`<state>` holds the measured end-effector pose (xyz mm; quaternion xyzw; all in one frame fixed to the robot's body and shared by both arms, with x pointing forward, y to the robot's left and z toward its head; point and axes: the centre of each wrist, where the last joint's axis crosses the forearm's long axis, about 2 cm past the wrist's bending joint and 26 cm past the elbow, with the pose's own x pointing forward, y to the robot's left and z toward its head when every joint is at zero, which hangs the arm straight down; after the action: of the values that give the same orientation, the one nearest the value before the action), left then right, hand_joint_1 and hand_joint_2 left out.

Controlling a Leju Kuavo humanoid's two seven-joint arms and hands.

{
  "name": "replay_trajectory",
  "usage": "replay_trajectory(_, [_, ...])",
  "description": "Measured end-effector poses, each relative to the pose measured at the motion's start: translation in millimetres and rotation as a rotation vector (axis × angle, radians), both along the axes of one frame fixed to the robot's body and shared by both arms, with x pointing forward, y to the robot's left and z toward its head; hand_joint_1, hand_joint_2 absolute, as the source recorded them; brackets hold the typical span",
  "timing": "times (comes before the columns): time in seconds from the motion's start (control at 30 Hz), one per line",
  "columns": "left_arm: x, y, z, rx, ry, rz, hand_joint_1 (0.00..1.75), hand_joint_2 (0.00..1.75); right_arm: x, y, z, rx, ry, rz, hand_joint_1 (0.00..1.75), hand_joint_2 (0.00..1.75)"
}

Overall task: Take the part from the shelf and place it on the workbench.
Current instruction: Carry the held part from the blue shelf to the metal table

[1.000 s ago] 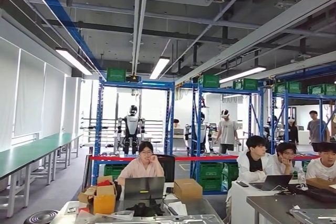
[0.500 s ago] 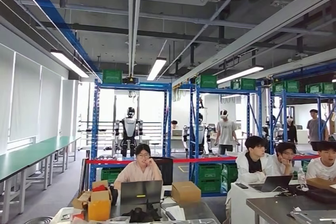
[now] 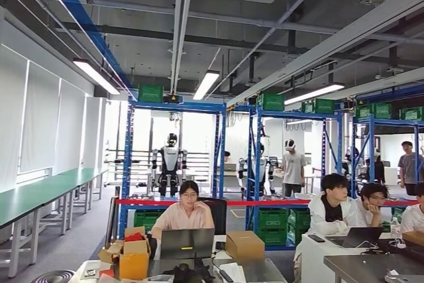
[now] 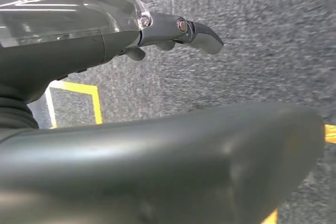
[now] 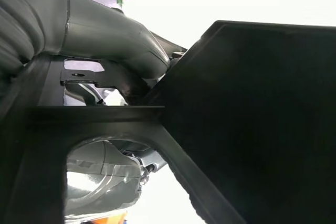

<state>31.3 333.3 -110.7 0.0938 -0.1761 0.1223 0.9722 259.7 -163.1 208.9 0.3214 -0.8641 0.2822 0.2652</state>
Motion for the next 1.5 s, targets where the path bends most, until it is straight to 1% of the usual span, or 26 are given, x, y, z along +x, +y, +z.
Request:
replay_trajectory(0.3, [2.5, 1.8, 0.4, 0.003, -0.005, -0.001, 0.0, 1.75, 0.1, 0.5, 2.5, 0.014, -0.006, -0.001, 1.75, 1.75])
replay_trajectory(0.67, [-1.8, 3.9, 0.2, 0.007, 0.004, -0.001, 0.0, 1.75, -0.9, 0.5, 0.8, 0.013, 0.001, 0.0, 1.75, 1.75])
replay_trajectory(1.17, [0.1, 4.6, 0.4, 0.009, 0.0, -0.007, 0.0, 1.75, -0.6, -2.9, 1.3, 0.023, 0.002, -0.01, 1.75, 1.75])
replay_trajectory(1.3, [3.2, 4.1, 0.6, 0.008, -0.008, -0.011, 0.0, 1.75, -0.7, -3.3, 2.9, 0.028, -0.004, -0.01, 1.75, 1.75])
replay_trajectory(1.5, [-0.2, 4.3, 0.3, 0.009, -0.001, -0.014, 0.0, 1.75, -2.5, -5.0, -0.2, 0.03, 0.008, -0.016, 1.75, 1.75])
